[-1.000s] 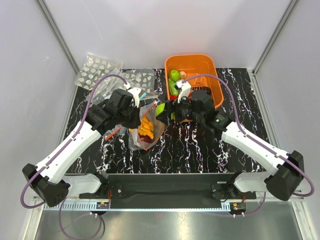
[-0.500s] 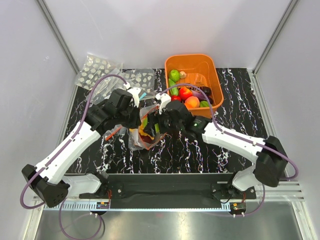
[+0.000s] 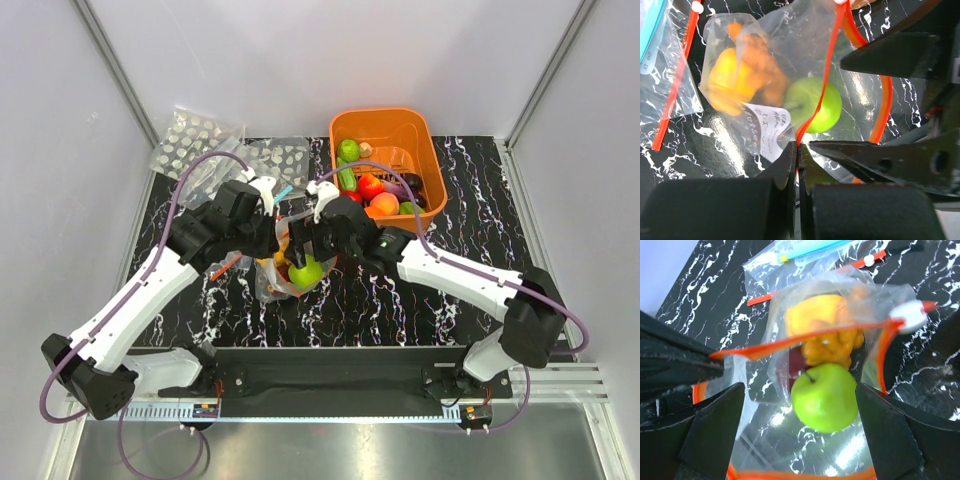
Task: Place the food in the zip-top bag and seal the zipper
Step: Place the fake fruit in the zipper food storage bag, then pick up the fake food from the bin.
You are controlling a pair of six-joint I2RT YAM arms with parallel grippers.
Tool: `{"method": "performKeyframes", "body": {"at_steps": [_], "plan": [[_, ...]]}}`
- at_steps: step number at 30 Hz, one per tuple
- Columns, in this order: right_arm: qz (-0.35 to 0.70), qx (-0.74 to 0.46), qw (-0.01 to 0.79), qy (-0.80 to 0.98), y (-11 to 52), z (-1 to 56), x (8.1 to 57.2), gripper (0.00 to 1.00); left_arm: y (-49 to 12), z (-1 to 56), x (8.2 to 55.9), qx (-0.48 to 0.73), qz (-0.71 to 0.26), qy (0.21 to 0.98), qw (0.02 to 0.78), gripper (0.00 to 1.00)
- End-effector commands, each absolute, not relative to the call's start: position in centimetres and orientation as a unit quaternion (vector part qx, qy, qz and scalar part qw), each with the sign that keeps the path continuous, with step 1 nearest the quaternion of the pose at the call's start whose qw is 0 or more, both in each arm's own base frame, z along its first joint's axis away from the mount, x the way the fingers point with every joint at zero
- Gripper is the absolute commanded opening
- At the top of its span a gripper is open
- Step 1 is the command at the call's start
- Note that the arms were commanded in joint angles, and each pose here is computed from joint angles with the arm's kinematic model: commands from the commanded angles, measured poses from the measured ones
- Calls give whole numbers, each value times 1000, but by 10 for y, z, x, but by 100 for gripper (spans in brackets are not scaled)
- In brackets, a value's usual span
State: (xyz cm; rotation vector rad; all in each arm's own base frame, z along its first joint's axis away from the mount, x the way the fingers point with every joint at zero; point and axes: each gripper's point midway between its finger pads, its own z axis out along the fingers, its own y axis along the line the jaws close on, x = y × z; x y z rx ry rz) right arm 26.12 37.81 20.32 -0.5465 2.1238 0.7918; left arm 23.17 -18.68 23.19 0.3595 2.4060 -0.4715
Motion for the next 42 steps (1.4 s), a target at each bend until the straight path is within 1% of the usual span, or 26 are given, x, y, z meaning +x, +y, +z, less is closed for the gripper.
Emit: {"method": "performKeyframes", "body": {"at_steps": [1, 2, 4, 5, 8, 10, 12, 14, 16, 17, 19, 24, 25, 26, 28, 29, 33, 38, 42], "plan": [[317, -196, 431, 822, 371, 242, 262, 97, -189, 246, 237, 132, -200, 903, 356, 0], [309, -194, 428, 827, 367, 241, 261, 93, -187, 244, 238, 129, -197, 905, 354, 0], [289, -174, 434, 835, 356, 242, 265, 88, -185, 244, 238, 126, -195, 905, 356, 0], [277, -170, 433, 841, 351, 242, 265, 84, -184, 244, 238, 125, -194, 905, 358, 0], [230, -157, 454, 847, 331, 250, 274, 83, -180, 244, 240, 120, -190, 905, 362, 0], [193, -157, 469, 848, 319, 254, 284, 84, -179, 244, 240, 118, -190, 904, 364, 0], [171, -155, 471, 851, 311, 258, 294, 82, -180, 244, 240, 118, -194, 903, 364, 0], [165, -137, 473, 855, 299, 263, 311, 81, -181, 244, 240, 120, -199, 901, 365, 0], [178, -129, 470, 855, 293, 266, 322, 77, -182, 245, 240, 121, -202, 901, 365, 0], [177, -106, 477, 854, 279, 271, 339, 76, -183, 245, 239, 123, -203, 900, 366, 0], [176, -88, 478, 856, 264, 270, 358, 74, -182, 247, 239, 123, -204, 899, 367, 0], [146, -40, 482, 863, 223, 262, 430, 74, -182, 247, 240, 120, -201, 901, 365, 0], [143, -30, 482, 864, 218, 259, 441, 73, -182, 246, 240, 119, -201, 902, 364, 0], [137, -25, 477, 868, 216, 250, 458, 67, -182, 246, 240, 117, -202, 902, 364, 0], [136, -6, 473, 870, 202, 243, 482, 62, -182, 244, 240, 116, -201, 903, 361, 0], [135, -3, 472, 871, 204, 239, 500, 55, -182, 243, 240, 114, -201, 904, 359, 0], [115, 16, 472, 874, 195, 227, 547, 49, -183, 239, 242, 113, -197, 908, 353, 0], [119, 49, 468, 874, 183, 202, 602, 45, -182, 236, 245, 109, -190, 909, 354, 0], [136, 72, 470, 869, 184, 184, 627, 45, -182, 238, 245, 108, -193, 908, 357, 0]]}}
